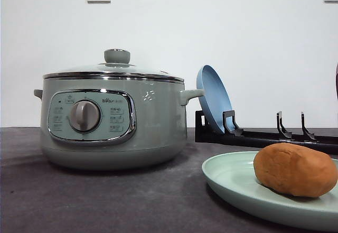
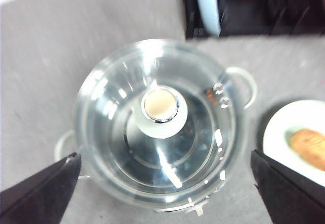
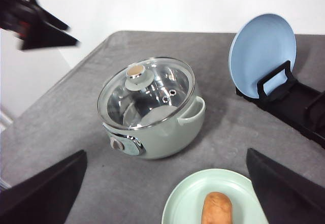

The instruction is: Transfer potato from steamer to green plate

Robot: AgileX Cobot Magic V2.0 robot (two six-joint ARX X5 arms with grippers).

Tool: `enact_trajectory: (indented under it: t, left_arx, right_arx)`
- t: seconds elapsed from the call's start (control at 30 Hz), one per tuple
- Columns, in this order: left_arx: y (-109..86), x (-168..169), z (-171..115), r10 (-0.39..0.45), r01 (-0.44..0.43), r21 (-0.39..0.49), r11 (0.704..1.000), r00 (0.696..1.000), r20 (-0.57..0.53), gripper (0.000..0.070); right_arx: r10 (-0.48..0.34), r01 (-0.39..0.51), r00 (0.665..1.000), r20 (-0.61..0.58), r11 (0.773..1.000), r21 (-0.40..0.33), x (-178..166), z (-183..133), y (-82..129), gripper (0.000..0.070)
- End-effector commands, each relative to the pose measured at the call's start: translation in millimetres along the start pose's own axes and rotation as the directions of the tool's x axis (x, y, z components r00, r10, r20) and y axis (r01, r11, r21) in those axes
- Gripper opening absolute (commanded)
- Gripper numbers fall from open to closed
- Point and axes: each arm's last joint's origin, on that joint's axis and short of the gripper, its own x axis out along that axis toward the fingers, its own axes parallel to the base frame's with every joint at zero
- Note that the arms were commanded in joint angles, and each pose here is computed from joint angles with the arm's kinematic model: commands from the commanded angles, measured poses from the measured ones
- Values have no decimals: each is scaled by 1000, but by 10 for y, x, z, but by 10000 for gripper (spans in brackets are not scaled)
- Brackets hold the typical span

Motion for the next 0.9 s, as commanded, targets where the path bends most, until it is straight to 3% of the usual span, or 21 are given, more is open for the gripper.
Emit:
enact_trajectory:
  t: [0.0, 0.27, 0.5, 0.67, 0.87]
  left_arx:
    - [-15, -137, -29, -5, 4, 19, 1000, 999, 49, 700]
    - [-56, -509, -731, 1, -6, 22, 1000, 973, 230, 700]
    - [-110, -579, -1392, -77, 86, -13, 996, 939, 335, 700]
    - [-122, -648, -1619, -77, 99, -45, 994, 936, 342, 700]
    - [-126, -711, -1667, -77, 99, -44, 994, 931, 358, 700]
  right_arx:
    - [7, -7, 1000, 10, 1000, -27, -24, 29, 15, 636]
    - [2, -2, 1000, -9, 998, -57, -24, 10, 10, 636]
    - [-7, 2, 999, -39, 994, -111, -23, -19, 1, 636]
    - [-15, 5, 998, -68, 990, -141, -13, -51, -9, 636]
    - [-31, 14, 991, -128, 991, -136, 110, -151, -61, 635]
